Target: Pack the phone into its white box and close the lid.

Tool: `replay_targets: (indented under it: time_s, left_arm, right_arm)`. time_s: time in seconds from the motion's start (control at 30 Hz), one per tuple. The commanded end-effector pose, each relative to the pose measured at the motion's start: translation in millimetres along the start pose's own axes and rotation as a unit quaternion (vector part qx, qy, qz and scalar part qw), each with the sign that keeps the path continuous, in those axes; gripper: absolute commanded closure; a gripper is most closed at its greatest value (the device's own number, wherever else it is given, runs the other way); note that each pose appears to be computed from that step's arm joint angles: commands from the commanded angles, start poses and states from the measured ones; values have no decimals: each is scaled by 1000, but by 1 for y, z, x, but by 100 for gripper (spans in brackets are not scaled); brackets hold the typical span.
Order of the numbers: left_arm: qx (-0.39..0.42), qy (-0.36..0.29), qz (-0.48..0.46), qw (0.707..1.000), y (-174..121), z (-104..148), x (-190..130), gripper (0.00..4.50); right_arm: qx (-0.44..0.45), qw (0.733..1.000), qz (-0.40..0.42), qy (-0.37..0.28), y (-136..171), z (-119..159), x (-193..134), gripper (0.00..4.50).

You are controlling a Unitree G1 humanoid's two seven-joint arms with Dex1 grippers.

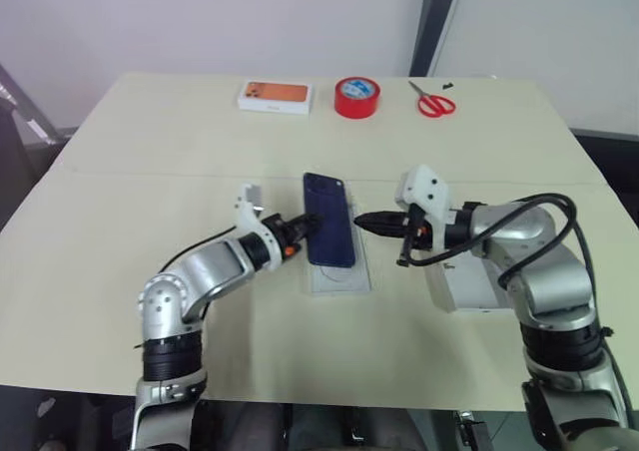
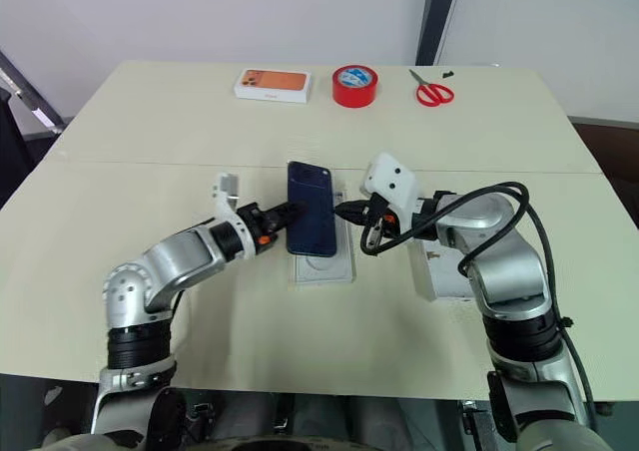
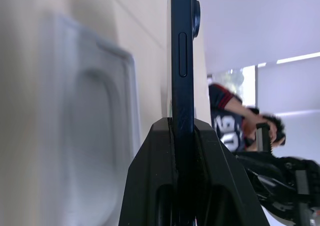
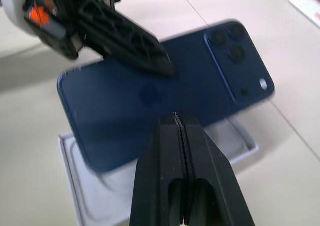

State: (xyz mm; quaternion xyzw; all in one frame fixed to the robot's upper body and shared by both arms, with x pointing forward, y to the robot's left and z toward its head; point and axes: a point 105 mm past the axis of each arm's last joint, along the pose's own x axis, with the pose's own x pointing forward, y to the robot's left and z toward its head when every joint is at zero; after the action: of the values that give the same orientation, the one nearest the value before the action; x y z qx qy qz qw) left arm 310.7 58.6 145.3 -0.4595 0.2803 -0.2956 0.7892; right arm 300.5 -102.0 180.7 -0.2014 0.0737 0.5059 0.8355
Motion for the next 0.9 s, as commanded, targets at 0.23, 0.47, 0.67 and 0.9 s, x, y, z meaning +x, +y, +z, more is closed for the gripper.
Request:
replay_targets:
  time_s: [0.23, 0.47, 0.67, 0.9]
  left_arm:
    - [21, 23, 8, 999, 0, -6, 13, 447]
    - [32, 49, 13, 998, 3, -14, 12, 275]
    - [37, 52, 1, 998, -1, -12, 4, 4]
    - [140, 80, -13, 987, -12, -10, -29, 4]
  right_arm:
    - [-14, 1000, -12, -9, 3, 3, -3, 450]
    - [-20, 1000, -12, -3, 3, 0, -1, 450]
    - [-28, 1000, -10, 3, 2, -2, 3, 450]
    - [-31, 999, -23, 18, -3, -8, 3, 450]
